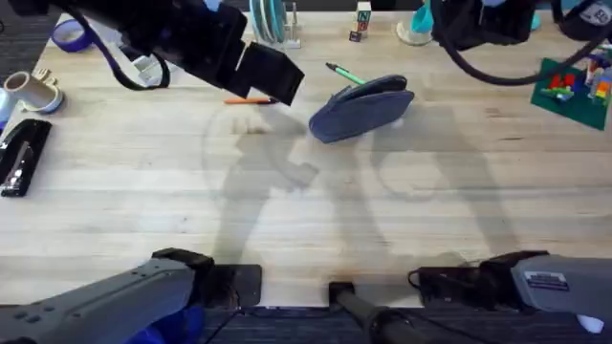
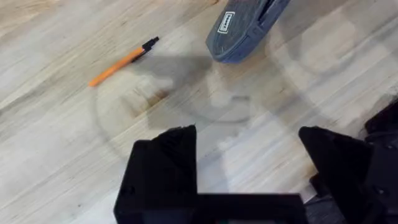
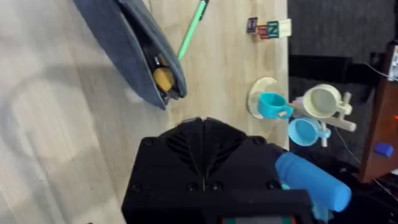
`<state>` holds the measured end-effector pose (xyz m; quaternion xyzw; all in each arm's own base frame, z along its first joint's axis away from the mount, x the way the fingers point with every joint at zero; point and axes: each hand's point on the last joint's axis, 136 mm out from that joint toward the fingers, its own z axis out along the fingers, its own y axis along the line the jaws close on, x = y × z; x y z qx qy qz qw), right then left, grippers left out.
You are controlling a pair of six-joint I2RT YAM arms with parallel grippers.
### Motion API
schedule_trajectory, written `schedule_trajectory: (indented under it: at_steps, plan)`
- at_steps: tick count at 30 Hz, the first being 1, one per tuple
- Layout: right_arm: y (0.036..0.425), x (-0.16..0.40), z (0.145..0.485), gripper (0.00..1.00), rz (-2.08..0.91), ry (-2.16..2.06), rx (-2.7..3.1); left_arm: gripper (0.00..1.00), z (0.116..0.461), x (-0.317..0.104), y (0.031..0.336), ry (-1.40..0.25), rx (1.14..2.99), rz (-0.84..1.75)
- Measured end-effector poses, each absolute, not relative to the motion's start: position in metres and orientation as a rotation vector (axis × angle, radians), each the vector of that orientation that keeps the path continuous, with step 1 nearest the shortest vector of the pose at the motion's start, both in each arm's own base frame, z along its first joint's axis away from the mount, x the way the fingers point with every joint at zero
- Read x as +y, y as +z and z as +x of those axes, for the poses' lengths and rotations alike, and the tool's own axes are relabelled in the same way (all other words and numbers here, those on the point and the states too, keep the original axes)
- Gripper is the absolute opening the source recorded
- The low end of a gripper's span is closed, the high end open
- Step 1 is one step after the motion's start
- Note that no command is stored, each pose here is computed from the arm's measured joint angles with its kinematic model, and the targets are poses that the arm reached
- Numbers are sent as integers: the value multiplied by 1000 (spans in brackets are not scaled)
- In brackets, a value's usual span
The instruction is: Unzip the bag, pick up the pens from the table one at a time and place them inside, then zip the bag closed.
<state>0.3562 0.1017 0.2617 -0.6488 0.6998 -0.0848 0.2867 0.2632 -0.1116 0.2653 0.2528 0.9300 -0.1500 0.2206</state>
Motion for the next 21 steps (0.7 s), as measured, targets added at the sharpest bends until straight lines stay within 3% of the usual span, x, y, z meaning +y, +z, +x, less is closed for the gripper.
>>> schedule_trajectory:
  at_steps: [21]
  plan:
    - [217, 103, 356, 28, -1894, 45, 1822, 996, 268, -113, 268, -411, 2547, 697]
